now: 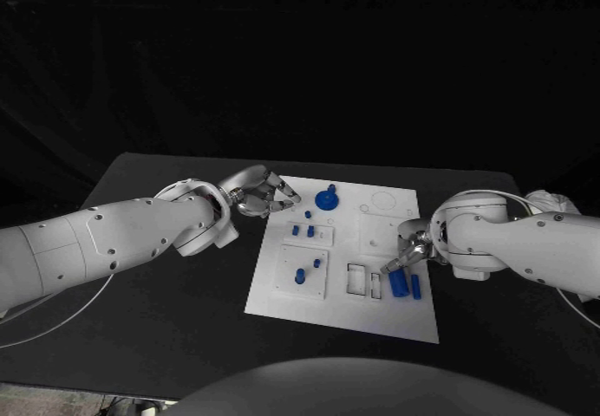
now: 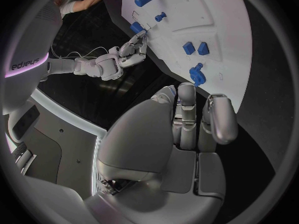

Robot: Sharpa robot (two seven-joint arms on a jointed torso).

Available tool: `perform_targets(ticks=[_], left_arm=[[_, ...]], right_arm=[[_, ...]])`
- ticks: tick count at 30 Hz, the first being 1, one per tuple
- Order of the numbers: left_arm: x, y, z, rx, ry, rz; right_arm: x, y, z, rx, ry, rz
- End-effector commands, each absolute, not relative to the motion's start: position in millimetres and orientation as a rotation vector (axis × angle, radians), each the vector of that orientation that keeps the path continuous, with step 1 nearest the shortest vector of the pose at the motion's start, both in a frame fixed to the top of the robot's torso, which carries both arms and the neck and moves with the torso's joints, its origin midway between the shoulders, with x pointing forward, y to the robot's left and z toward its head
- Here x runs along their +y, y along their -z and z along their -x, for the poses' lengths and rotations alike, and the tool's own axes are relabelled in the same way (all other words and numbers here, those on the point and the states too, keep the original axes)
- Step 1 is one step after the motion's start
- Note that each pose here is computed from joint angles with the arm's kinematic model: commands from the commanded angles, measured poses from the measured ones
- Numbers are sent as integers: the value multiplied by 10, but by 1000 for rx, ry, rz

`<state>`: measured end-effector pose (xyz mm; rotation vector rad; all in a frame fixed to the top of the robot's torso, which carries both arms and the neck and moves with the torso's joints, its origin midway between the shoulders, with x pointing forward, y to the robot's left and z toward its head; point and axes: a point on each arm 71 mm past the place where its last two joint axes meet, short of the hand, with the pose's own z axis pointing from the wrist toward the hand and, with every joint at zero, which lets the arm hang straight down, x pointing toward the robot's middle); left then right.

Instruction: Assemble the parts on the task board

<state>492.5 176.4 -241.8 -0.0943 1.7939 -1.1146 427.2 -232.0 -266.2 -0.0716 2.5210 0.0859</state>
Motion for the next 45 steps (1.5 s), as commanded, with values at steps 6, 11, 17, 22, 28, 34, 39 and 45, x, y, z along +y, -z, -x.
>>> perform_targets(ticks=[6, 11, 17, 22, 28, 34, 39, 45], left_arm=[[1745, 2432, -4914, 1817, 1123, 95], [1742, 2438, -4912, 1823, 1122, 96], [1746, 2443, -4910, 1827, 1120, 96], [1754, 2447, -4911, 1829, 1117, 97], [1754, 2451, -4913, 1831, 1115, 98], [1747, 2457, -4913, 1835, 1116, 98], [1746, 2460, -4912, 1837, 1116, 98], [1748, 2465, -4915, 1842, 1114, 99]], right_arm=[[-2311, 2751, -4244, 2542, -75, 77], [-2316, 2760, -4243, 2535, -82, 61], [-2338, 2752, -4230, 2525, -119, -9], [-2354, 2711, -4204, 2537, -172, -89], [-2300, 2588, -4183, 2544, -250, -157], [-2222, 2547, -4160, 2557, -294, -170], [-2177, 2541, -4155, 2569, -313, -171], [-2110, 2551, -4164, 2590, -344, -190]])
